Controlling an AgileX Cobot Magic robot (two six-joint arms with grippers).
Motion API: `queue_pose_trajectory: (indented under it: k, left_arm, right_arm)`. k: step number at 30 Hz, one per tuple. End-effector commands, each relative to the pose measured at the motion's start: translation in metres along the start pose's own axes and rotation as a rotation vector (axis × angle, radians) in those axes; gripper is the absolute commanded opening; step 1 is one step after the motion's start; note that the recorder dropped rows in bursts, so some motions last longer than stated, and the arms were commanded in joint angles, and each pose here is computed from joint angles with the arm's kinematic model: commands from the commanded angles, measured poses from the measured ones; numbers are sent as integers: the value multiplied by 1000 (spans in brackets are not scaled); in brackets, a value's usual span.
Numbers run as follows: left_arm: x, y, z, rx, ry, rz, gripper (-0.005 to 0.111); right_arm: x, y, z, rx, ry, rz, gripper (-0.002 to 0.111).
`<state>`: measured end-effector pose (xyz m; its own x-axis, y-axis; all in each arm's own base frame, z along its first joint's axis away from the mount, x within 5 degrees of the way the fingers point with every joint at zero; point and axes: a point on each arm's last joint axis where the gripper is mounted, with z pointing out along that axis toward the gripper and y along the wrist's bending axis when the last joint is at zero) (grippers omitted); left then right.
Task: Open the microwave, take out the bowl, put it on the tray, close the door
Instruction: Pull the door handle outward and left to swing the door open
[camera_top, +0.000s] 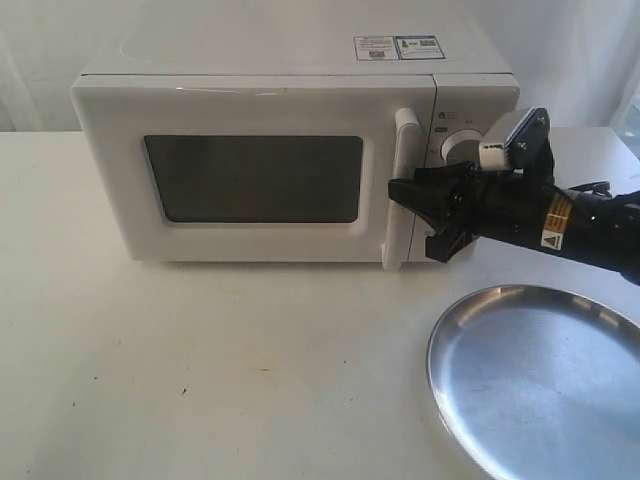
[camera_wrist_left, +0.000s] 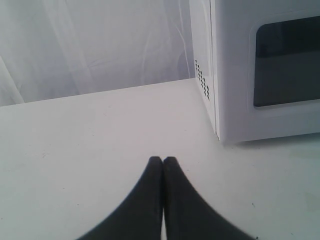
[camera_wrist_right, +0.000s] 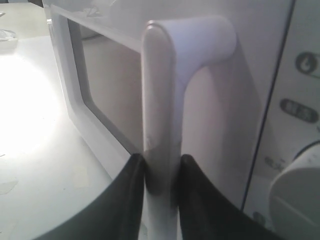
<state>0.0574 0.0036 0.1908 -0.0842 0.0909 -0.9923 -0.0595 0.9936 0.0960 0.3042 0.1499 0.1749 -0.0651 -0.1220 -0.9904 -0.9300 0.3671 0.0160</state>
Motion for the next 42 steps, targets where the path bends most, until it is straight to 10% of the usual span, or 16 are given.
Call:
queue_pose_trajectory:
  k: [1, 42]
  left_arm:
    - [-2, 0, 0, 1, -10, -8, 0]
    - [-2, 0, 0, 1, -10, -8, 0]
  right_arm:
    - [3, 31, 8, -318, 48, -130, 0]
    - [-36, 72, -8, -407, 25, -273, 0]
